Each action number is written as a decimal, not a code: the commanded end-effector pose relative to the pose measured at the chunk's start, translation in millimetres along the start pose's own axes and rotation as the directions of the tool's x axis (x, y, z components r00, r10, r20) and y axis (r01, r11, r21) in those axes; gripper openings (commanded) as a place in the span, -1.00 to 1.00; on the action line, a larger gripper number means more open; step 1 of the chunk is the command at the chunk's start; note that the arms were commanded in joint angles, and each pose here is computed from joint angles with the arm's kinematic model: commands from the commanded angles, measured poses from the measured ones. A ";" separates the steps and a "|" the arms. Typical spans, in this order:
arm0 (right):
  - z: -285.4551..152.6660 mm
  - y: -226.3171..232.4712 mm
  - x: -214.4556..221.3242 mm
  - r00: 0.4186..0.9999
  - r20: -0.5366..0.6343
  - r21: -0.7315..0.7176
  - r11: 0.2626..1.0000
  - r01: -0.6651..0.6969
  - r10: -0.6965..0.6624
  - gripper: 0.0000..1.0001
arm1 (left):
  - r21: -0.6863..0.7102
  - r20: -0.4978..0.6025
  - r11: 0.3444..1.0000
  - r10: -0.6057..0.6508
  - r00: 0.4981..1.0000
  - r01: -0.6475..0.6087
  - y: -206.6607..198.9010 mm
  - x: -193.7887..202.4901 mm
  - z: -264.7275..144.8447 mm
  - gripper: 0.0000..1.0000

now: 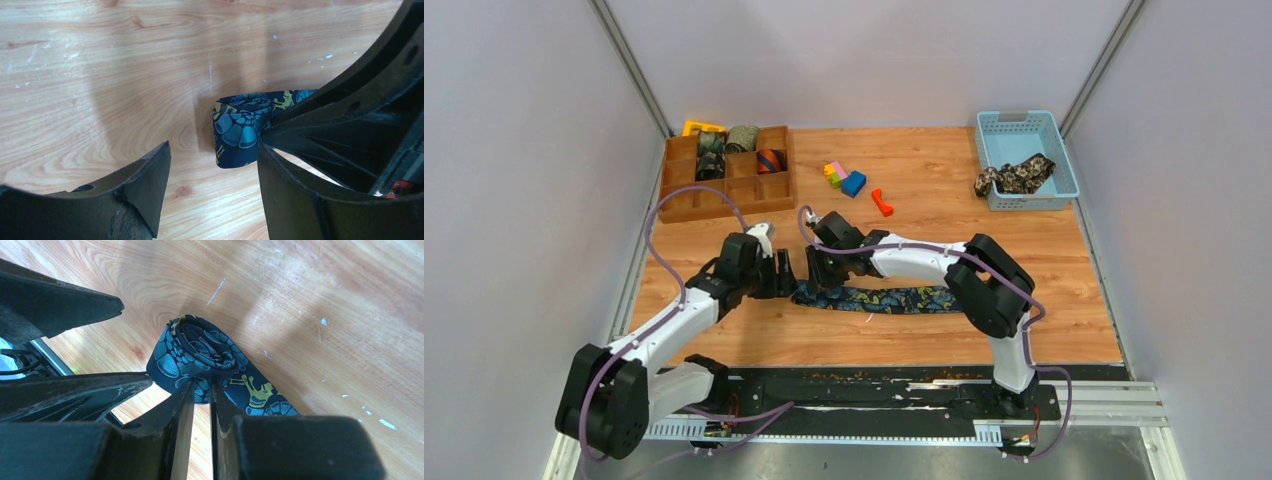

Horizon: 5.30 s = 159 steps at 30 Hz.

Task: Roll the ties
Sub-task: Roll the tie at the center of the board.

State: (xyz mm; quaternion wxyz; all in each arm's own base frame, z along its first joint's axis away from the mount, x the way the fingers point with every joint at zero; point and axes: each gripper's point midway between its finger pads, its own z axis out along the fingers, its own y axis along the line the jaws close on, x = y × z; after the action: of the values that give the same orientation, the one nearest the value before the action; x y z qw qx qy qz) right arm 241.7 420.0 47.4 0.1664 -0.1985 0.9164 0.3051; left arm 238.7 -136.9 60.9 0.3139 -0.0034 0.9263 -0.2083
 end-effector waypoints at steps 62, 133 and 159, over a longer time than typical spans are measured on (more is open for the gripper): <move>-78.1 -42.3 -16.9 0.986 0.163 0.079 0.995 -0.055 0.042 -0.43 | -0.286 -0.103 0.924 0.235 0.966 -0.255 4.9 -7.0 10.7 -0.54; -173.3 -91.4 -18.0 0.923 0.353 0.086 0.977 -0.196 0.154 0.08 | -0.341 -0.253 0.738 0.525 0.813 -0.583 -85.2 19.1 41.9 0.10; -135.9 -44.6 -33.3 0.951 0.277 -0.033 0.990 -0.135 0.139 -0.03 | -0.248 -0.075 0.870 0.422 0.903 -0.427 -76.1 -20.6 0.3 0.04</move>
State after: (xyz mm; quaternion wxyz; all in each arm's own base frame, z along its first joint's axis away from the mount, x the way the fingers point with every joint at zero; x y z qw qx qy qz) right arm 257.3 285.6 117.6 0.2476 -0.0768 0.9133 0.3141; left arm 242.9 -212.4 82.3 0.3154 0.1714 0.9333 0.0034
